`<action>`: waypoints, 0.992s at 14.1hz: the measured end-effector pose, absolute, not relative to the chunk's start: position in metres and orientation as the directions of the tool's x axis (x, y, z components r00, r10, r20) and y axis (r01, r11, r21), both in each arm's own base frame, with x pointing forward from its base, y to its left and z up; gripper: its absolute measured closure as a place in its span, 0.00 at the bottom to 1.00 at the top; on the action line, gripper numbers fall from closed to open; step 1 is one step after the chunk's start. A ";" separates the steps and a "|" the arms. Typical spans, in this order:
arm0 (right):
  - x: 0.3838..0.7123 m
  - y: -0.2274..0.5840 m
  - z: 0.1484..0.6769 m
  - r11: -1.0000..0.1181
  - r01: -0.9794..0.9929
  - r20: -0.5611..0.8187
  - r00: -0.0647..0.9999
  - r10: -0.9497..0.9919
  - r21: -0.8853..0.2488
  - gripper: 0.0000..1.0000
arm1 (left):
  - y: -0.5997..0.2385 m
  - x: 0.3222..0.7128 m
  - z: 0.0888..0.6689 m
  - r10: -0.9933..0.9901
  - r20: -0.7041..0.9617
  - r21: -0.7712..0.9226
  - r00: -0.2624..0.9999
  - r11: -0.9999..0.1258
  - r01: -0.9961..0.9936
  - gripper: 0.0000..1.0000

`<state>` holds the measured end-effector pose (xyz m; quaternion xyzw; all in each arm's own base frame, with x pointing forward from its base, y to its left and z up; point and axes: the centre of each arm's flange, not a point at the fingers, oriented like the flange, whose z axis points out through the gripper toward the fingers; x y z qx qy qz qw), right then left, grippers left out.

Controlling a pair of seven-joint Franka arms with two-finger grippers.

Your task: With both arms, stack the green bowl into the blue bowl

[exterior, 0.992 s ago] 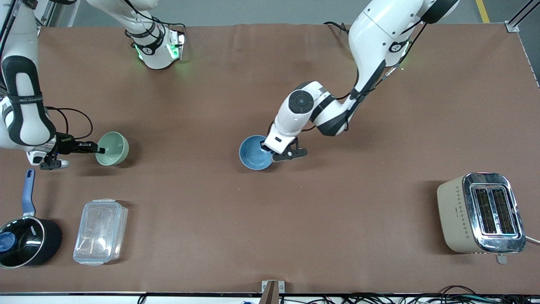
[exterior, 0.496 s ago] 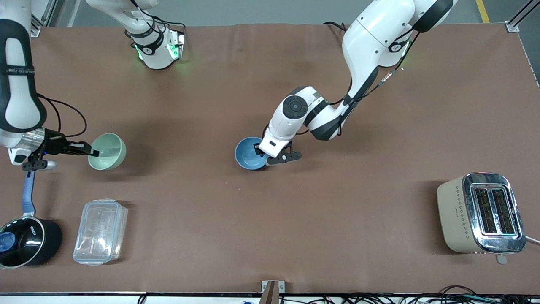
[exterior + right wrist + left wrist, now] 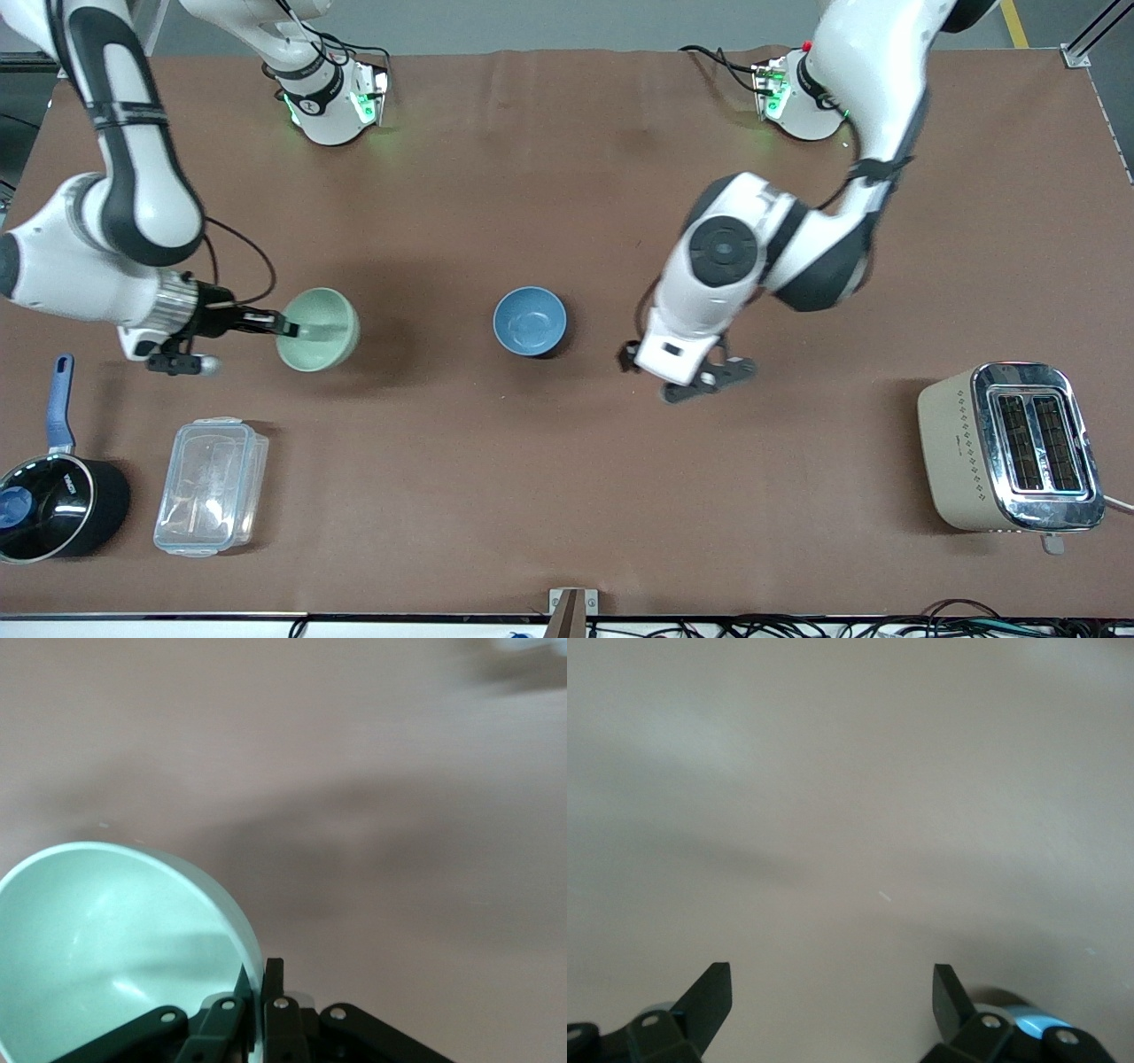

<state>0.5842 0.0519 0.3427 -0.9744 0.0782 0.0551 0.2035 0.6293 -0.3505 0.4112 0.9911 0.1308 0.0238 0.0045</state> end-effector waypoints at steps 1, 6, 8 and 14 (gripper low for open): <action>0.584 0.086 0.346 -0.902 -0.185 -0.133 0.981 -0.144 -0.390 0.96 | -0.320 0.641 0.433 0.231 0.073 0.004 0.970 -0.973 0.231 0.00; 0.561 0.207 0.338 -0.899 -0.158 -0.094 0.987 -0.131 -0.408 0.96 | -0.182 0.654 0.533 0.171 0.113 -0.048 0.979 -0.983 0.177 0.00; 0.550 0.238 0.312 -0.896 -0.157 -0.072 0.988 -0.139 -0.416 0.96 | -0.141 0.642 0.567 0.116 0.091 -0.069 0.989 -0.990 0.122 0.00; 0.532 0.278 0.260 -0.898 -0.141 -0.084 0.990 -0.116 -0.417 0.96 | -0.092 0.596 0.614 0.017 0.027 -0.023 0.999 -1.000 0.018 0.00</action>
